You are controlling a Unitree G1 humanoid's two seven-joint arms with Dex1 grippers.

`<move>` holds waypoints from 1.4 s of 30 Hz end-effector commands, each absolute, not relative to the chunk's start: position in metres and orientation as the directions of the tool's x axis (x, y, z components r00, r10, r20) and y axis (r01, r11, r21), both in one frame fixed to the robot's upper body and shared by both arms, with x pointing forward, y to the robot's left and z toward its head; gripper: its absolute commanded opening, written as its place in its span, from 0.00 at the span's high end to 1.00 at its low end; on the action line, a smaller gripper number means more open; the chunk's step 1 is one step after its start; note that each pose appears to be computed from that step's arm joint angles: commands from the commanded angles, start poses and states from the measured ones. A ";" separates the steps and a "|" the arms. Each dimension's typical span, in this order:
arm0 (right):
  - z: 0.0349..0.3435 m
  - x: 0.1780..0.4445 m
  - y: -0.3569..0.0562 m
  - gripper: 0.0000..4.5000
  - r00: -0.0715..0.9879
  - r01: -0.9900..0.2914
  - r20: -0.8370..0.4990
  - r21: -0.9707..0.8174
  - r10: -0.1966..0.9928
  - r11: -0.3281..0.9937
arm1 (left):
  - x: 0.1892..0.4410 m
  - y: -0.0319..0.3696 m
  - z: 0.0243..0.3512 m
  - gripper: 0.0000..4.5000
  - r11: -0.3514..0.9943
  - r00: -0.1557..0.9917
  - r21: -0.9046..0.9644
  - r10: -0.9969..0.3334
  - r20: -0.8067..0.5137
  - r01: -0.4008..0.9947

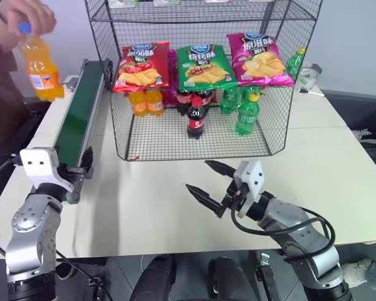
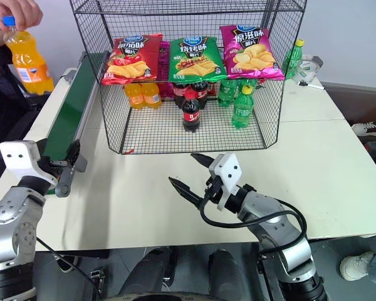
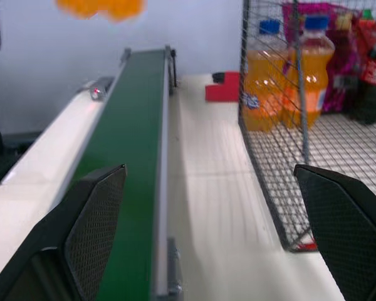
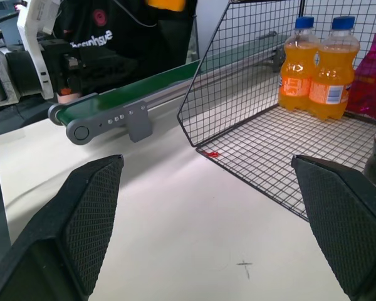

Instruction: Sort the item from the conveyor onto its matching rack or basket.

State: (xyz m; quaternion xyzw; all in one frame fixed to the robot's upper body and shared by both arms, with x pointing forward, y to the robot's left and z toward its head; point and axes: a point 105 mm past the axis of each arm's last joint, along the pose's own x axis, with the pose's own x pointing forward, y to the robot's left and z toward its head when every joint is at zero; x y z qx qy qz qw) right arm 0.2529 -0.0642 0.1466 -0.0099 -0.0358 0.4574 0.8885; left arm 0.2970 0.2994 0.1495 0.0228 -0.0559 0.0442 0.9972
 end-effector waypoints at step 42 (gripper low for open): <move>0.171 0.251 -0.054 0.00 0.568 -0.815 0.124 -0.051 0.813 0.577 | 0.317 0.338 0.155 0.00 0.949 0.951 0.130 0.266 0.155 -0.286</move>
